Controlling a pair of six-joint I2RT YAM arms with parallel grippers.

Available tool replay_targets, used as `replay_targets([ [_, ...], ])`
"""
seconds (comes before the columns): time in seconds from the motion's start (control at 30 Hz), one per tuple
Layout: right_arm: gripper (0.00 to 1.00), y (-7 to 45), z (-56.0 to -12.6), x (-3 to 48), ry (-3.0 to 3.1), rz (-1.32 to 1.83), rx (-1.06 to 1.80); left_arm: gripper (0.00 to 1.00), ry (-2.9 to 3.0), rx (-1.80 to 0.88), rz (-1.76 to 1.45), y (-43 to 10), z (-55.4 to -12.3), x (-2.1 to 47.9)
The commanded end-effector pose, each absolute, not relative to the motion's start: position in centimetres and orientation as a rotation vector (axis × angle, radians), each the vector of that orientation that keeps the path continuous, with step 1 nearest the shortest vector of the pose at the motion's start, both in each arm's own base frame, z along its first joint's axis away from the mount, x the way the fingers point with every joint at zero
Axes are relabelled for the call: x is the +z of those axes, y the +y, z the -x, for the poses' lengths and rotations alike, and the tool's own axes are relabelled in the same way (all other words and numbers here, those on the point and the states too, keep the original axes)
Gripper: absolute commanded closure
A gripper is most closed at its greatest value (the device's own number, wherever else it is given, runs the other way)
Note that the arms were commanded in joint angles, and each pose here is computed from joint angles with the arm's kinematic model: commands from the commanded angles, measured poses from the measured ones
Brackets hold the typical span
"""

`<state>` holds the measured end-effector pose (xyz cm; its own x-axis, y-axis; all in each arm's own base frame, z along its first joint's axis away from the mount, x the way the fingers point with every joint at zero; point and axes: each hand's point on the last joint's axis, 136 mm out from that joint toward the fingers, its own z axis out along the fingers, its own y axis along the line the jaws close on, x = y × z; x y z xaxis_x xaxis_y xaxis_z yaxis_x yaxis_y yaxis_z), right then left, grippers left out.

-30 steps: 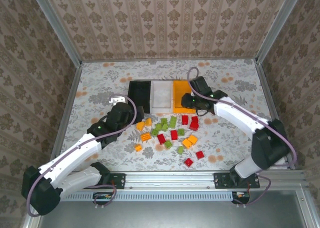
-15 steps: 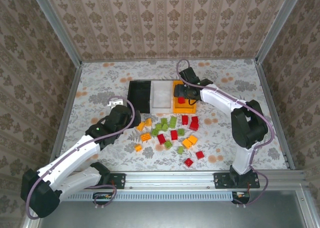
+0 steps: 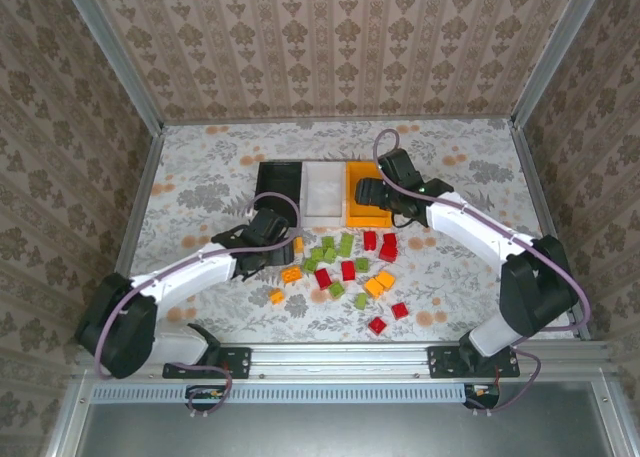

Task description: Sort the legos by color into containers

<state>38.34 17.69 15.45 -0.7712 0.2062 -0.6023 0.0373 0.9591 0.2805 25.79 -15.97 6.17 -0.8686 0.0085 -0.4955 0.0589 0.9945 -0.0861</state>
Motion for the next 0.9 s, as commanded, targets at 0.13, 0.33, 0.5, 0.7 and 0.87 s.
replay_targets([
  [0.13,0.18,17.1,-37.1,16.9,2.387,-0.165,0.355,0.15,2.548,-0.217,-0.067,-17.9,-29.1,6.6],
  [0.33,0.17,16.4,-36.7,18.0,2.354,-0.171,0.349,0.2,2.608,-0.166,-0.08,-17.9,-29.2,4.3],
  [0.5,0.17,16.1,-36.7,17.8,2.357,-0.178,0.343,0.27,2.64,-0.146,-0.064,-17.5,-28.6,3.1],
  [0.7,0.17,16.0,-36.9,17.9,2.351,-0.186,0.347,0.44,2.662,-0.136,-0.061,-17.3,-28.2,2.0],
  [0.87,0.17,15.8,-36.9,17.9,2.35,-0.196,0.339,0.57,2.653,-0.141,-0.064,-17.2,-27.8,2.7],
])
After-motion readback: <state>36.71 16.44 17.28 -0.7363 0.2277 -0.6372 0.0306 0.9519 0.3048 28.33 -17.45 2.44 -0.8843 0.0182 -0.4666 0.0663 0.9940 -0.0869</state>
